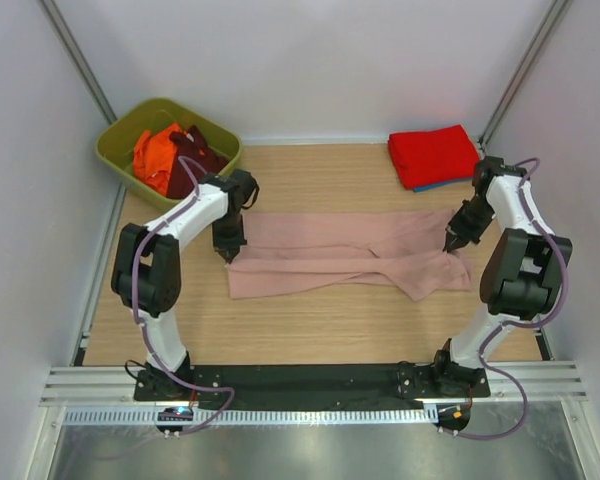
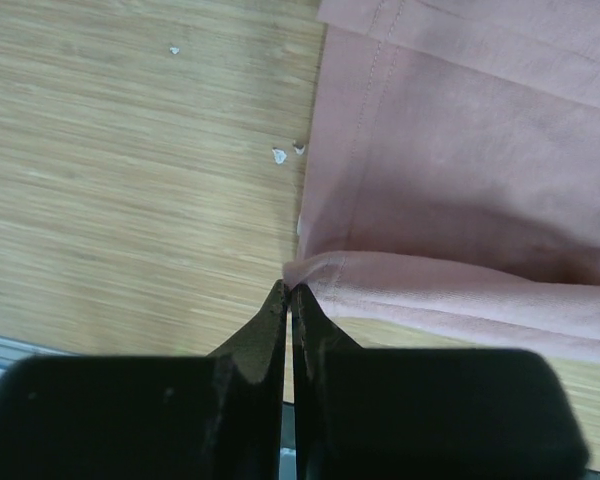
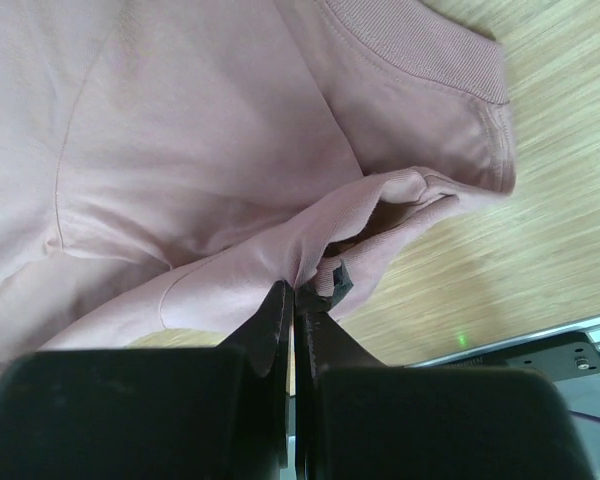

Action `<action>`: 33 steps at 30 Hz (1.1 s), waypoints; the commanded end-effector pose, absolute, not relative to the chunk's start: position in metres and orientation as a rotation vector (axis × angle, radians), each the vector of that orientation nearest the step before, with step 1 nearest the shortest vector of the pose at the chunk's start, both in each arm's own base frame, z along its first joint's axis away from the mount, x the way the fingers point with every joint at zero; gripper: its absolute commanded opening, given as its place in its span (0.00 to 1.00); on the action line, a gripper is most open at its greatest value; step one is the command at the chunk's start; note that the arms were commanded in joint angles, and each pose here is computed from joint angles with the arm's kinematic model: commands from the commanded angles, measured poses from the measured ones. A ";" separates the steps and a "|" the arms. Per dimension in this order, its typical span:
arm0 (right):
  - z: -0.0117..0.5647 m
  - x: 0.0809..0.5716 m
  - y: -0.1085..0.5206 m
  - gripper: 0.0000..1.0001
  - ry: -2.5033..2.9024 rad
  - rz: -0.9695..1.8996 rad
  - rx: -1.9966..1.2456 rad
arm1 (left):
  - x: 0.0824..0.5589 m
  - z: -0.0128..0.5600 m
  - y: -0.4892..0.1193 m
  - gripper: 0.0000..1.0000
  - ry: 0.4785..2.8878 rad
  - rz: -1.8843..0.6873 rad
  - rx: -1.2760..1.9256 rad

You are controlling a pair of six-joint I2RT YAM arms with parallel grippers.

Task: Fold and stack the t-shirts
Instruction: Fold the tshirt

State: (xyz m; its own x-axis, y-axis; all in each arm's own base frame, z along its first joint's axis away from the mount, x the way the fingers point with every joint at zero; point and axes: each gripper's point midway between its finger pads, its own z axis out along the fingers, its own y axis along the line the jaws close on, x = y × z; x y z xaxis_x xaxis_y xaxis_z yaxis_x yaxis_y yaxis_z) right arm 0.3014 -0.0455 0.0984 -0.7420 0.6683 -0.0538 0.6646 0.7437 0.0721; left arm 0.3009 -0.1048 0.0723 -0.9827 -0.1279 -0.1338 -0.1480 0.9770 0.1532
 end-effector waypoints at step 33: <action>0.118 0.196 -0.020 0.01 2.887 -0.004 1.001 | 0.142 0.103 -0.091 0.06 3.039 -0.111 -0.519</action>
